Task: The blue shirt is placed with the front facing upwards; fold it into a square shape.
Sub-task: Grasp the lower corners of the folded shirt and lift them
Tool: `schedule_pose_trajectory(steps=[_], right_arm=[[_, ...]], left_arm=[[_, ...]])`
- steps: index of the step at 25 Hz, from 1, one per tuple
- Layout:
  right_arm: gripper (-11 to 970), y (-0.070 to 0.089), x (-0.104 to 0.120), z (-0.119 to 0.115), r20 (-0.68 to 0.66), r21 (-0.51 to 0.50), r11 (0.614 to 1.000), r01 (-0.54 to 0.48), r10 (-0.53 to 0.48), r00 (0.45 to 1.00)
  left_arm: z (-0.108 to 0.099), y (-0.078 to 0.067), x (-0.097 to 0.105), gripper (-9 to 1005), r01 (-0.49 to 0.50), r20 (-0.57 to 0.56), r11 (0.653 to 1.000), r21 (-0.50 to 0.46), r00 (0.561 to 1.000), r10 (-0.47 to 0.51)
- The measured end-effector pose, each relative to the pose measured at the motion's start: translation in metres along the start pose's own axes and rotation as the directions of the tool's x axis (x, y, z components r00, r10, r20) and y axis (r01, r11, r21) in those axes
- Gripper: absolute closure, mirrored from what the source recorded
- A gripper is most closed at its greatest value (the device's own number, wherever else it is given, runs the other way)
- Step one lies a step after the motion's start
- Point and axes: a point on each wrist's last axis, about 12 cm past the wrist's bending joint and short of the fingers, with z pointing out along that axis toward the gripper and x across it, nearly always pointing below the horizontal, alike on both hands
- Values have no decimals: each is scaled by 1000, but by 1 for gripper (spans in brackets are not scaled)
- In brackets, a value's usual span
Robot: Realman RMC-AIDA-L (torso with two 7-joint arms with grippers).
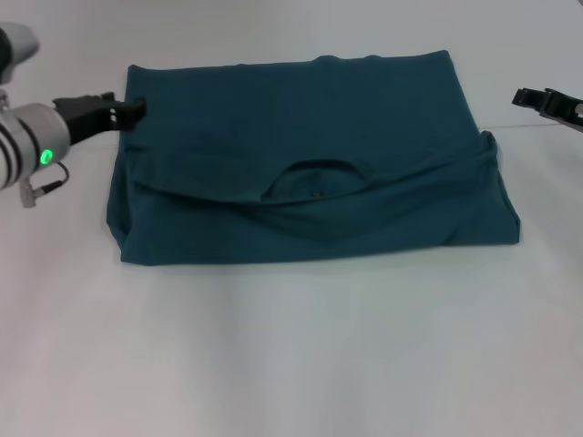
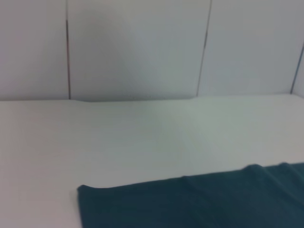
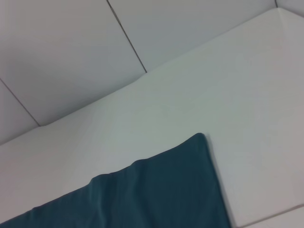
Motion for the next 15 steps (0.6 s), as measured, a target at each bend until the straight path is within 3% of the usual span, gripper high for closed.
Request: schedule_pose_trajectory(steps=[2, 4, 5, 10, 15], right_arm=[[613, -5, 0, -6, -7, -22, 1000, 6, -6, 1000], [451, -12, 1, -17, -25, -63, 998, 10, -11, 1000], [370, -15, 3, -24, -39, -90, 996, 7, -10, 999], [284, -32, 15, -52, -99, -168, 985, -37, 21, 995], [285, -39, 23, -62, -118, -171, 983, -61, 41, 992]], left_arm=[[-6, 4, 0, 720, 34, 1, 999, 17, 999, -34], [-13, 7, 5, 522, 83, -21, 995, 58, 996, -82], [-19, 9, 10, 510, 119, -46, 990, 81, 992, -115], [-38, 13, 34, 448, 265, -232, 960, 87, 943, -239], [-52, 11, 47, 386, 279, -273, 958, 65, 928, -252]])
